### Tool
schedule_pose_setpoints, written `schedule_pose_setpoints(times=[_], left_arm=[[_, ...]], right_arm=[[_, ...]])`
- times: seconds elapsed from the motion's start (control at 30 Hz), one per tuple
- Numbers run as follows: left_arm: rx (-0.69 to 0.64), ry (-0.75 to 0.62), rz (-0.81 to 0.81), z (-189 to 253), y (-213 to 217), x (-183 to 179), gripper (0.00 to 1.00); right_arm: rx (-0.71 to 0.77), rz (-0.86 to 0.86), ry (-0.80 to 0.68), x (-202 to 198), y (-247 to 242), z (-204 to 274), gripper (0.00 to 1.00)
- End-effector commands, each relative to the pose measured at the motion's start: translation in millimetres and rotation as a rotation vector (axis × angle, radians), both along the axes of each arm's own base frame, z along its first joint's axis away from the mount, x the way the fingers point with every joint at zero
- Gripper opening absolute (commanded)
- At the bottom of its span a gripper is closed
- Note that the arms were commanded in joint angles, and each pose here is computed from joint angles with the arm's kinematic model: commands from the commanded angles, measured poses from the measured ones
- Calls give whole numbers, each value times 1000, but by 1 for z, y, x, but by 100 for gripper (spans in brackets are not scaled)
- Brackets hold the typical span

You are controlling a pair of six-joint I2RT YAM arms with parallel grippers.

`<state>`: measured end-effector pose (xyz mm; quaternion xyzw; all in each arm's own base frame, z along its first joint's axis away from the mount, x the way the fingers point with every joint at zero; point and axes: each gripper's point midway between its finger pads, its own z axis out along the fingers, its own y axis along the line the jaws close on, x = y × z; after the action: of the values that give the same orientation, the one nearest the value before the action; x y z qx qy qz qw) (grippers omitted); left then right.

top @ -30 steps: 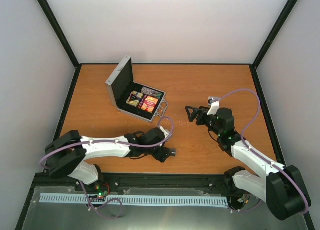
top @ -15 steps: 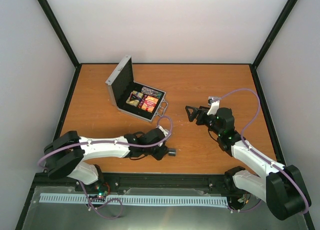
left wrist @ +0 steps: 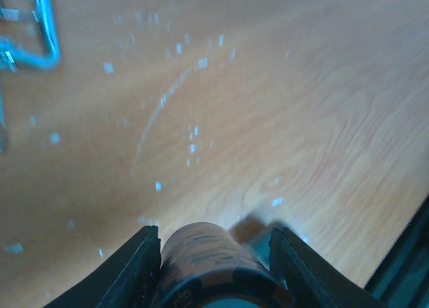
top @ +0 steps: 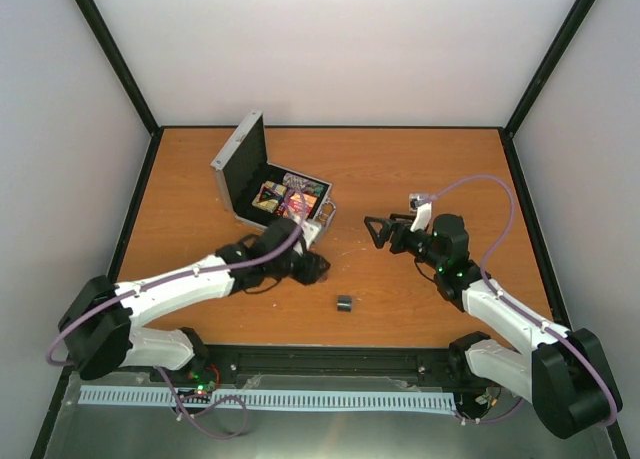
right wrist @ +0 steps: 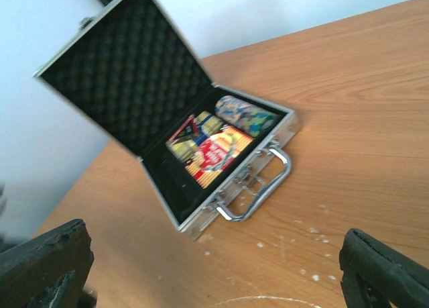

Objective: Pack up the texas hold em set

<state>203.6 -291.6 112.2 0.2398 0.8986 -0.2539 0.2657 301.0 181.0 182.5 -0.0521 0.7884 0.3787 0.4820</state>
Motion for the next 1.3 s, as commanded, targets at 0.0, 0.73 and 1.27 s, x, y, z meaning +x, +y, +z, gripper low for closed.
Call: schedule_pose_setpoints(times=[0.0,0.73,1.27], left_arm=[[-337,-163,-52,117,-11,43,35],[-801,-69,-284,206,16,7,36],[-843,-49,-302,213,20,-5,35]], right_arm=[[39,181,-71,-17,23,23,100],[172,628,-258,-107,121,73,100],[214,775,-401,-137,144,102,74]])
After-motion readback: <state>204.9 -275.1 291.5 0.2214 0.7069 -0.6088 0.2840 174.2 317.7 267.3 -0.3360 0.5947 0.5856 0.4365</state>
